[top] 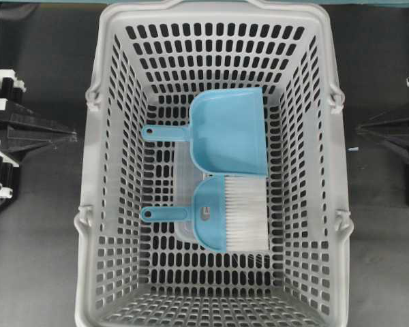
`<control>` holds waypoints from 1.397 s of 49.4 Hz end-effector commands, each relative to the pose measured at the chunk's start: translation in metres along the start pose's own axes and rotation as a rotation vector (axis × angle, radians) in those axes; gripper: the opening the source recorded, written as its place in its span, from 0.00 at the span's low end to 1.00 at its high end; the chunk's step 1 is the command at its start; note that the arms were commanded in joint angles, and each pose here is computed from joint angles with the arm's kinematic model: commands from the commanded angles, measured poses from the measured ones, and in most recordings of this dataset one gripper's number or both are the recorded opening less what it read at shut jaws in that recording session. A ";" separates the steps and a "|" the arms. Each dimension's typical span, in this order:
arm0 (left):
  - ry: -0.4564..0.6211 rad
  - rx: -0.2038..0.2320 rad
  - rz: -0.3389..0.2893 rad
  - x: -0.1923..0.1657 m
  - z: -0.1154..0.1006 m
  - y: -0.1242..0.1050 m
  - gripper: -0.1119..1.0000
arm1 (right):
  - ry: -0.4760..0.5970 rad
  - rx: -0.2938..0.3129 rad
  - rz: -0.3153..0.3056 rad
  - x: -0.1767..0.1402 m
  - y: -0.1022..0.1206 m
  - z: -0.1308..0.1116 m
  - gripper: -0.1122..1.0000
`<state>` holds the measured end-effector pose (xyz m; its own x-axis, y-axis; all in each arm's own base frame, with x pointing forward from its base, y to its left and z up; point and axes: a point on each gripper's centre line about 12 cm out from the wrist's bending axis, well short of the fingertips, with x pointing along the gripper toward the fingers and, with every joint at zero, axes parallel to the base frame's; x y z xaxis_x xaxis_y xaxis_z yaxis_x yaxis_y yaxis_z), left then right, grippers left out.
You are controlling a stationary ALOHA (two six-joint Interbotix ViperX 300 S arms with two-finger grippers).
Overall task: Pick up the hand brush from the shopping basket with the left arm.
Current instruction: 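Move the left gripper over the basket toward the hand brush handle, then lower the open left gripper around the blue brush handle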
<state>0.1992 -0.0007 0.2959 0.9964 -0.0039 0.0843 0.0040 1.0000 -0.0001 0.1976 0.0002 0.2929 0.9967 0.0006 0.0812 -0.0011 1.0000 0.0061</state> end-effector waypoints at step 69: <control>1.036 -0.059 -0.018 0.175 -0.003 -0.045 0.78 | 0.281 0.123 -0.010 -0.017 0.001 -0.007 0.73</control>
<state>0.3668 -0.0411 0.3054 0.5740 -0.0396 -0.8179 -0.0003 0.9988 -0.0485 0.1800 0.0018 0.2817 0.9789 0.0107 -0.2041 0.0151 0.9921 0.1247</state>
